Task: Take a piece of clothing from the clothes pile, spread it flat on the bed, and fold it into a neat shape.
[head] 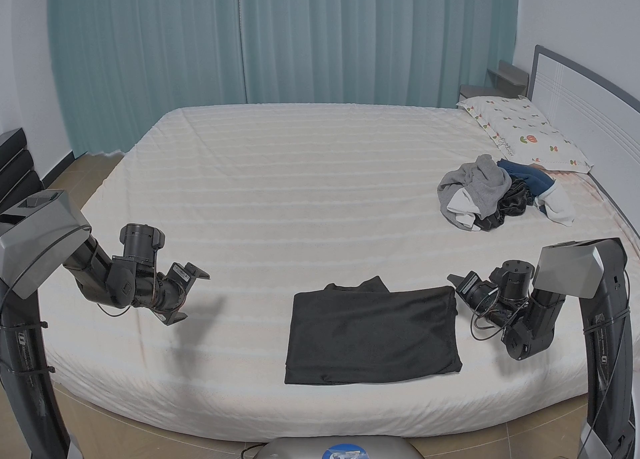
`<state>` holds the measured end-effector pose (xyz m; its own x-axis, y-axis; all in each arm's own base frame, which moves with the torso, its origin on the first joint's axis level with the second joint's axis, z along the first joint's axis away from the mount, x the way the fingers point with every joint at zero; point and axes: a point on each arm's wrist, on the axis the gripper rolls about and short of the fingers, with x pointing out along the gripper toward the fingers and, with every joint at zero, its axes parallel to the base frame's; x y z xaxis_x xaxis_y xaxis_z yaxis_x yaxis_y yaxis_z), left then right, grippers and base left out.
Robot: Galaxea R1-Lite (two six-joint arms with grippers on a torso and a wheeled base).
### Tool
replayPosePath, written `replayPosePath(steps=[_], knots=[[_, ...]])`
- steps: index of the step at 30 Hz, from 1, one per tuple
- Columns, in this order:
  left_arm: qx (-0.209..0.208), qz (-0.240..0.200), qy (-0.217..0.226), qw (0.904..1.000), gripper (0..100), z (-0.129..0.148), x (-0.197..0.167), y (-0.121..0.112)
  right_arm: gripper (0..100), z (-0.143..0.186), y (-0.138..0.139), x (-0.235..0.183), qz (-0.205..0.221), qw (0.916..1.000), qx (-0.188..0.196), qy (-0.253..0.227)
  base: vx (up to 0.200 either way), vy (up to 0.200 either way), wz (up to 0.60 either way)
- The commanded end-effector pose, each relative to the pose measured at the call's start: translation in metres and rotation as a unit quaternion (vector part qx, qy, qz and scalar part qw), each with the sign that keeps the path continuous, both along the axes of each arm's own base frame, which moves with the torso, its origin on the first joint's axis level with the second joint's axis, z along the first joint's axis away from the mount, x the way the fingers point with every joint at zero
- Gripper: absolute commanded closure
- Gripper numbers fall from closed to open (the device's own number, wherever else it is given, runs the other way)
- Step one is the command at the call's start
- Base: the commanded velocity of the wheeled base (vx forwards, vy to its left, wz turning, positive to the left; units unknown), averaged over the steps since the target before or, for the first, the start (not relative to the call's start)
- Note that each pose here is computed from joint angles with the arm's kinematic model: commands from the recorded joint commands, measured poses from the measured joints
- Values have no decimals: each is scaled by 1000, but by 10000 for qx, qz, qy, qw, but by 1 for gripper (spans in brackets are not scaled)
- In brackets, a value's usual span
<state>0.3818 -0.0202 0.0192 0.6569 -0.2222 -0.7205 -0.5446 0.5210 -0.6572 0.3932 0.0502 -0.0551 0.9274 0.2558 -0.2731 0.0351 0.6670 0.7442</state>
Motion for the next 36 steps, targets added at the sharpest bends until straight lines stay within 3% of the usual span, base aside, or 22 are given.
replayPosePath(steps=[1, 6, 13, 29, 36], knots=[[-8, -5, 2, 10000, 0, 0, 0, 0, 0, 2, 1, -2, 22, 10000, 10, 8, 0, 0, 0], [-41, 3, -31, 10000, 0, 2, 1, 0, 0, 22, -8, -12, -64, 9999, 138, -14, 0, 0, 0], [-91, -9, -53, 9999, 0, 7, 1, 0, 0, 38, -25, -16, -313, 9961, 821, 66, 0, 0, 0], [-282, -240, 32, 9993, 0, 8, -5, -33, 0, 24, -26, -17, -300, 9959, 819, 252, -38, 0, 0], [-294, -283, -33, 9992, 0, 10, -2, -37, 0, 19, -23, -16, -265, 9959, 815, 293, 0, 0, 0]])
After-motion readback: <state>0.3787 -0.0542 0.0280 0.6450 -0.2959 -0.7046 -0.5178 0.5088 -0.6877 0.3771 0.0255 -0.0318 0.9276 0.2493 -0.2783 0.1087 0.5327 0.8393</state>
